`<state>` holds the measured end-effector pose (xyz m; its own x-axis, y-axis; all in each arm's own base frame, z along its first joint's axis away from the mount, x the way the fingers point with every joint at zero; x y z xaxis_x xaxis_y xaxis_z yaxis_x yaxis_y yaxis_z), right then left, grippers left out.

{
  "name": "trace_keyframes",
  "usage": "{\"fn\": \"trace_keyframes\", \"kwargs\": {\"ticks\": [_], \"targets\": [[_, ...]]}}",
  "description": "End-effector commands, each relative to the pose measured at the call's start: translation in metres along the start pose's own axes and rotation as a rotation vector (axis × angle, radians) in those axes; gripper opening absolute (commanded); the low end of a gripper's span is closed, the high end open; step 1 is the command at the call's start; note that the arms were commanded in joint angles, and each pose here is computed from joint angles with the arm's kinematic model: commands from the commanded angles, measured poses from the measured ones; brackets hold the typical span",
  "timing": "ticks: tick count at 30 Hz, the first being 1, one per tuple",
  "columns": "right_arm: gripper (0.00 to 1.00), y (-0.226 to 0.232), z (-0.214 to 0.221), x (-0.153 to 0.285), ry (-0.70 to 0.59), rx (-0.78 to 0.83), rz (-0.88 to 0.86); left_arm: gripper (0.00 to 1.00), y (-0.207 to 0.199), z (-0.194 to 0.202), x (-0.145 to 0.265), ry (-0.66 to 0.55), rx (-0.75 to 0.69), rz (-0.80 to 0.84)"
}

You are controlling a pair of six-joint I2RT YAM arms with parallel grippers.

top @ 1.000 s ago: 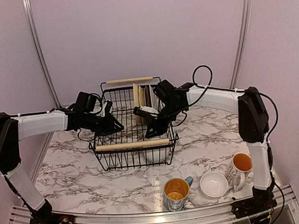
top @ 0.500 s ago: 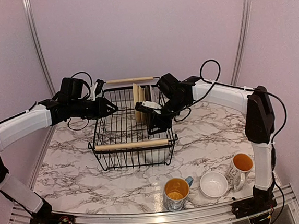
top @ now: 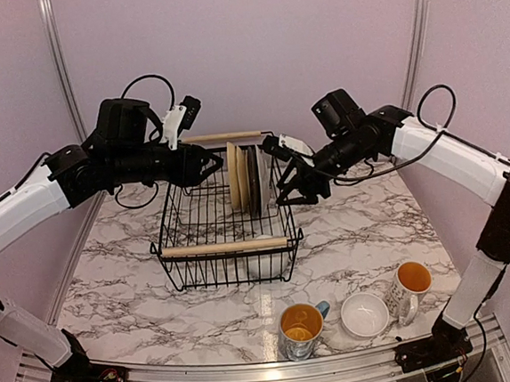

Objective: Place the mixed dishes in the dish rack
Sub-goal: Grab the bowl from the corner of the board.

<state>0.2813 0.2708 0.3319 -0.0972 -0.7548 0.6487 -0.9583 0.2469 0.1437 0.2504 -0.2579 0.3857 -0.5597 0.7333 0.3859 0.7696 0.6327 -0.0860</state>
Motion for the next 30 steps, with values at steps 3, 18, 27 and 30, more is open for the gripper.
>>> {"fn": "trace_keyframes", "kwargs": {"ticks": [3, 18, 27, 30], "targets": [[0.52, -0.005, 0.062, 0.057, 0.033, -0.082, 0.110, 0.46, -0.056, -0.012, 0.010, -0.020, -0.197, 0.043], [0.55, -0.006, 0.191, 0.093, 0.135, -0.318, 0.268, 0.47, -0.238, 0.045, -0.091, 0.215, -0.610, 0.381], [0.56, -0.027, 0.200, 0.095, 0.118, -0.406, 0.348, 0.45, -0.303, 0.099, -0.130, 0.320, -0.767, 0.508], [0.56, -0.030, 0.203, 0.090, 0.094, -0.430, 0.345, 0.45, -0.315, 0.115, -0.139, 0.352, -0.782, 0.544]]}}
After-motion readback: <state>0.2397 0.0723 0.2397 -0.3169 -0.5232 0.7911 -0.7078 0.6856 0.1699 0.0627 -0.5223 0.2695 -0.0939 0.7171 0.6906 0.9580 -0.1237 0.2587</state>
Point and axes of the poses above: each gripper's point midway between its finger pads, its own x axis back along the fingers, its own y axis along the line the jaws close on, z = x × y, the point moved 10 cm from there along x, back along the fingers, and after that the axes turned 9 degrees about -x, right-handed, at the moved point
